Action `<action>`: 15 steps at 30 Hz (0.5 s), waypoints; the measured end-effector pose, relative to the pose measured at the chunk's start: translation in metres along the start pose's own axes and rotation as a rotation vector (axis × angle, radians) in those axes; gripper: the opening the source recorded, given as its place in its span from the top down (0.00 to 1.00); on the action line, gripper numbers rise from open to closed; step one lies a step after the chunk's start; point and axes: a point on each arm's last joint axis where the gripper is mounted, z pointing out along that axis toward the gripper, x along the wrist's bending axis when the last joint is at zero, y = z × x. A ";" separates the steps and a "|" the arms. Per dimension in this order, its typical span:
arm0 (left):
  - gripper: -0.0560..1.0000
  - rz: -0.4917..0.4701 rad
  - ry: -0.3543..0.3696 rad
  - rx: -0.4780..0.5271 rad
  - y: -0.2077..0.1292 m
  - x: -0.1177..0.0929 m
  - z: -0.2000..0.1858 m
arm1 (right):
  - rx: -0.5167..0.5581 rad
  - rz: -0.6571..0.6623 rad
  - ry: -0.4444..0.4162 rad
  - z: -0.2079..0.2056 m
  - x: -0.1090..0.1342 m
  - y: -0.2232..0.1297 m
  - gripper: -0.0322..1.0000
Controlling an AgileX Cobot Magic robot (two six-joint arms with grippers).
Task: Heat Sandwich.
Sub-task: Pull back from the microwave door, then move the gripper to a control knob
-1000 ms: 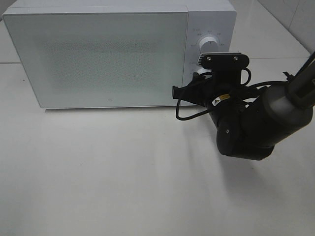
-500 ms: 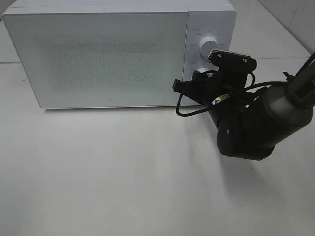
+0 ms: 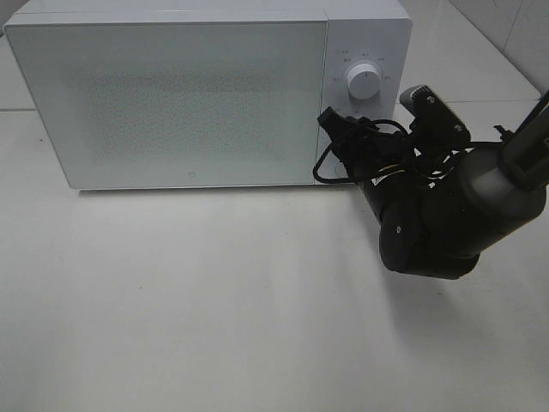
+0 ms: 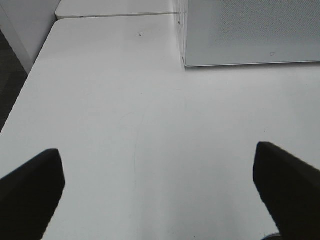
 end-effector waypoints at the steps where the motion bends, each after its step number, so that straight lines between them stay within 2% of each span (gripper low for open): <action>1: 0.03 0.000 0.000 0.000 0.000 0.000 0.000 | 0.000 0.047 0.000 0.000 0.000 0.000 0.55; 3: 0.03 0.000 0.000 0.000 0.000 0.000 0.000 | -0.001 0.190 -0.001 0.000 0.000 0.000 0.55; 5: 0.03 0.000 0.000 0.000 0.000 0.000 0.000 | -0.001 0.225 -0.001 0.000 0.000 0.000 0.55; 9: 0.03 0.000 0.000 0.000 0.000 0.000 0.000 | -0.002 0.422 -0.002 0.000 -0.001 0.001 0.55; 10: 0.03 0.000 0.000 0.000 0.000 0.000 0.000 | -0.002 0.422 -0.002 0.000 -0.001 0.001 0.55; 13: 0.03 0.000 0.000 0.000 0.000 0.000 0.000 | -0.004 0.603 -0.004 0.000 -0.001 0.001 0.55; 15: 0.03 0.000 0.000 0.000 0.000 0.000 0.000 | -0.004 0.635 -0.005 0.000 -0.001 0.001 0.55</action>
